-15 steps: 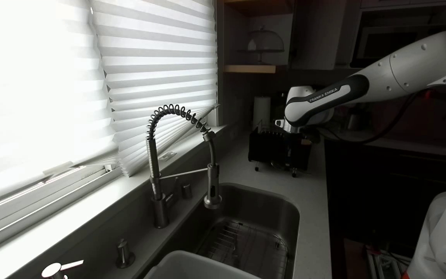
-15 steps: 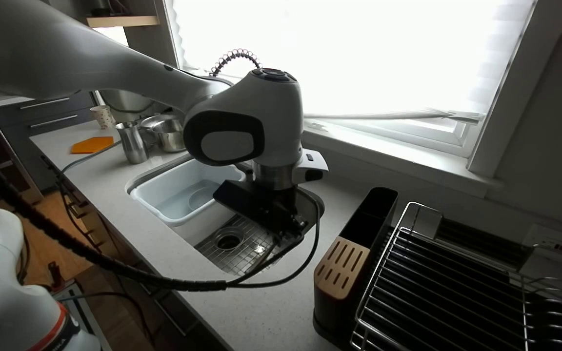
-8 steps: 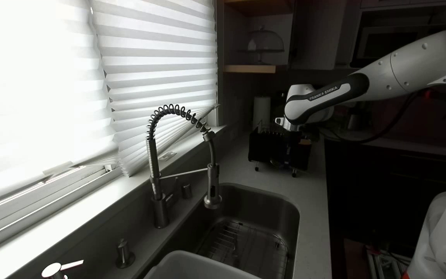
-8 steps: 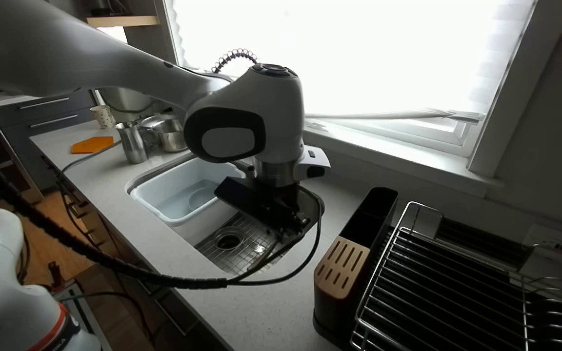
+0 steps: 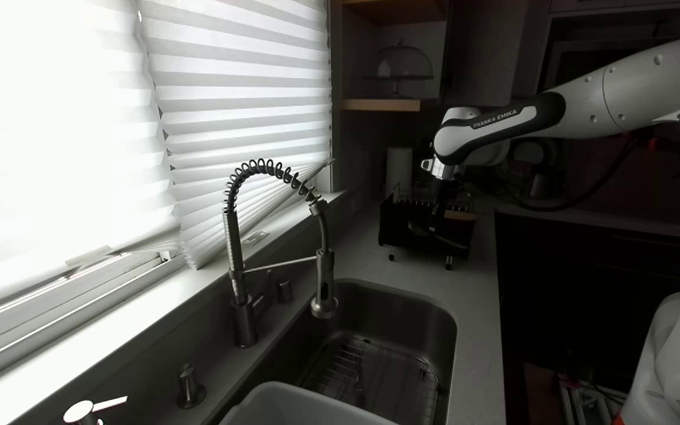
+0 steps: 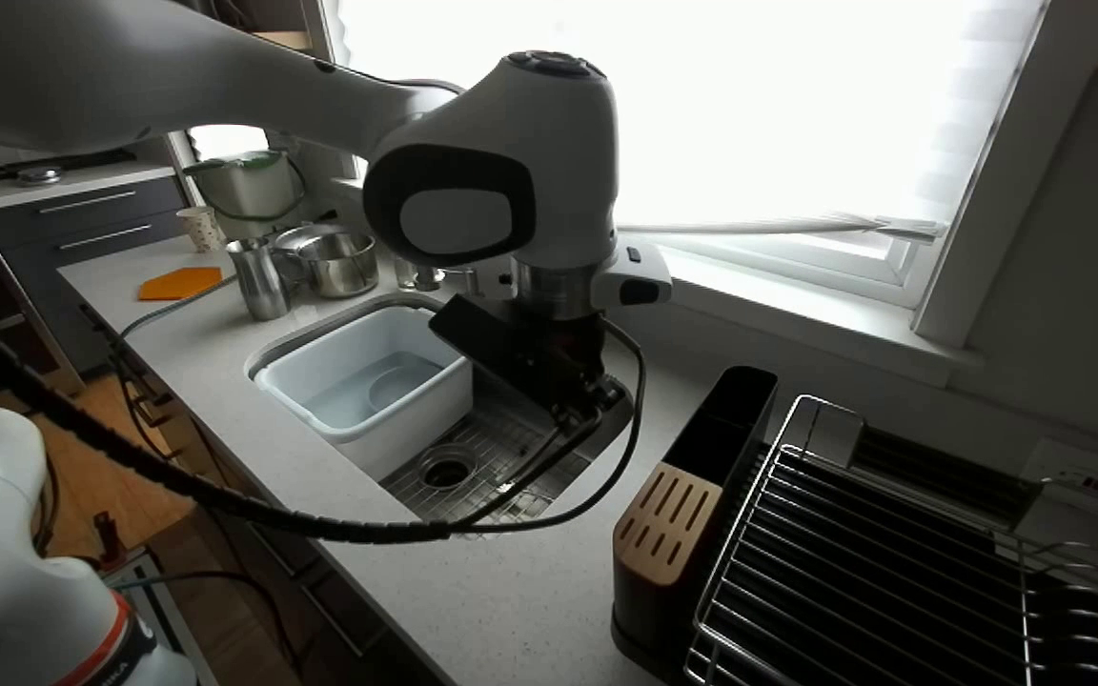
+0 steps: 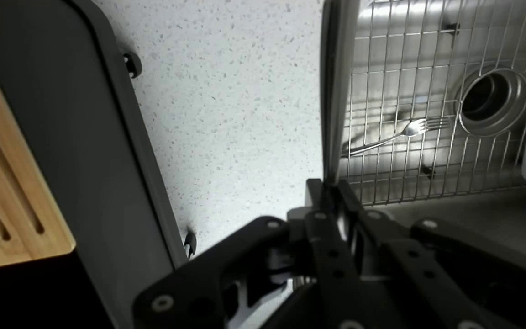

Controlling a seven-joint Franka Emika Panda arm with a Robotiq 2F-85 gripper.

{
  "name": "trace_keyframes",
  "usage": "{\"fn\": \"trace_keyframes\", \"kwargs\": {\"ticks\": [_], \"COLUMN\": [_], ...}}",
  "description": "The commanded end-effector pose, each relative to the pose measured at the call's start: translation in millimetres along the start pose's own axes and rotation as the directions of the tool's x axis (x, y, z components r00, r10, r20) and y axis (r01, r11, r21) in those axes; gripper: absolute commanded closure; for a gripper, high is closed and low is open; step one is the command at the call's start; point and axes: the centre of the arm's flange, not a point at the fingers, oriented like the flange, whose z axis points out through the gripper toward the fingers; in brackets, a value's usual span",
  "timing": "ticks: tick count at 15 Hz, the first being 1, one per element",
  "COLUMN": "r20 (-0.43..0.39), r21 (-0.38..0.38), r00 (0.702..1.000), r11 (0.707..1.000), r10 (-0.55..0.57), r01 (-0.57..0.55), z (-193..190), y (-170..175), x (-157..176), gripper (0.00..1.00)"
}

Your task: Pick up the spoon on the sink worktop and place it in the utensil holder

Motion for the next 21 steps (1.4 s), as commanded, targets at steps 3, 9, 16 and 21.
{"fn": "trace_keyframes", "kwargs": {"ticks": [3, 9, 16, 21], "r20": [-0.070, -0.154, -0.217, -0.254], "r21": [0.050, 0.080, 0.162, 0.194], "r00": [0.986, 0.940, 0.870, 0.807], "r11": [0.987, 0.952, 0.895, 0.845], "r10": [0.154, 0.303, 0.444, 0.533], "r01": [-0.151, -0.294, -0.416, -0.498], "z": [-41, -69, -86, -95], "y": [21, 52, 99, 129], "x": [20, 30, 30, 33], "gripper": [0.98, 0.98, 0.98, 0.98]}}
